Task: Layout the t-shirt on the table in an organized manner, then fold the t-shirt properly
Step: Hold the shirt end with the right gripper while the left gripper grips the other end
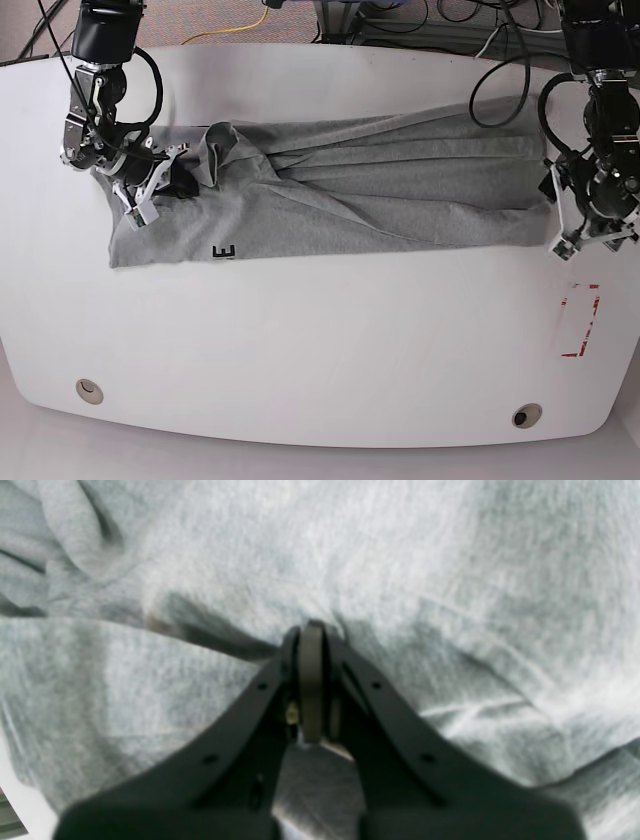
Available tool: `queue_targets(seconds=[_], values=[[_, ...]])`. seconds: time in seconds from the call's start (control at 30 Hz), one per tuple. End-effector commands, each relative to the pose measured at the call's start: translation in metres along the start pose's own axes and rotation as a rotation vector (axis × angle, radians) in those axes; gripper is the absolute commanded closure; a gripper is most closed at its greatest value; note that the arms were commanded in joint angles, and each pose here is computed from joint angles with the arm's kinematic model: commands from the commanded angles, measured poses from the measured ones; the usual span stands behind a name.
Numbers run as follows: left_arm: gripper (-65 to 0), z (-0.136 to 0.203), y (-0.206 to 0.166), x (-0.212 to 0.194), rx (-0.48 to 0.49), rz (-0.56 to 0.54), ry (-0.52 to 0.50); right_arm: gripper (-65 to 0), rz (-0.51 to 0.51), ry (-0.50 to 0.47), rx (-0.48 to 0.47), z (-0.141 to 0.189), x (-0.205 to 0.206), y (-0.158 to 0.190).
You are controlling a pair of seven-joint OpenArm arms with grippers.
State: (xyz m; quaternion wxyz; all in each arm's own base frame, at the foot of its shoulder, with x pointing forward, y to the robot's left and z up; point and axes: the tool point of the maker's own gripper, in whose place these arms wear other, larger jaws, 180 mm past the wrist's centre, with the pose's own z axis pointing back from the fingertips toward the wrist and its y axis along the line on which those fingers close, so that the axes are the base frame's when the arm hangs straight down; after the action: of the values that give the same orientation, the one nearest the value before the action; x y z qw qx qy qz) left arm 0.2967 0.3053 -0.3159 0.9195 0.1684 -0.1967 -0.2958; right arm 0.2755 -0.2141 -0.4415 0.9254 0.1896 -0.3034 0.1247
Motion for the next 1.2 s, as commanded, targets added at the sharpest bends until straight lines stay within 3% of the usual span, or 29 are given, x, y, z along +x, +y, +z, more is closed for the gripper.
queue_targets(seconds=[0.0,0.2,0.43,0.87,1.17], values=[[-49.7,0.014,0.028,0.016,0.068,0.03,-0.06,-1.7,0.013,0.259,-0.117,0.006,-0.056,-0.021],[-49.2,0.005,0.043,0.035,0.042,0.138,-0.105,-1.7,0.011,0.258,-0.113,0.005,-0.056,-0.019],[-49.2,-0.029,0.04,0.061,-0.081,0.248,-0.159,-1.7,0.004,0.254,-0.103,0.001,-0.057,-0.015],[-49.2,-0.081,0.011,0.072,-0.283,0.384,-0.158,-1.7,-0.005,0.25,-0.089,-0.003,-0.058,-0.008],[-49.2,-0.098,-0.002,0.07,-0.353,0.43,-0.132,-1.7,-0.006,0.252,-0.087,-0.004,-0.059,-0.007]])
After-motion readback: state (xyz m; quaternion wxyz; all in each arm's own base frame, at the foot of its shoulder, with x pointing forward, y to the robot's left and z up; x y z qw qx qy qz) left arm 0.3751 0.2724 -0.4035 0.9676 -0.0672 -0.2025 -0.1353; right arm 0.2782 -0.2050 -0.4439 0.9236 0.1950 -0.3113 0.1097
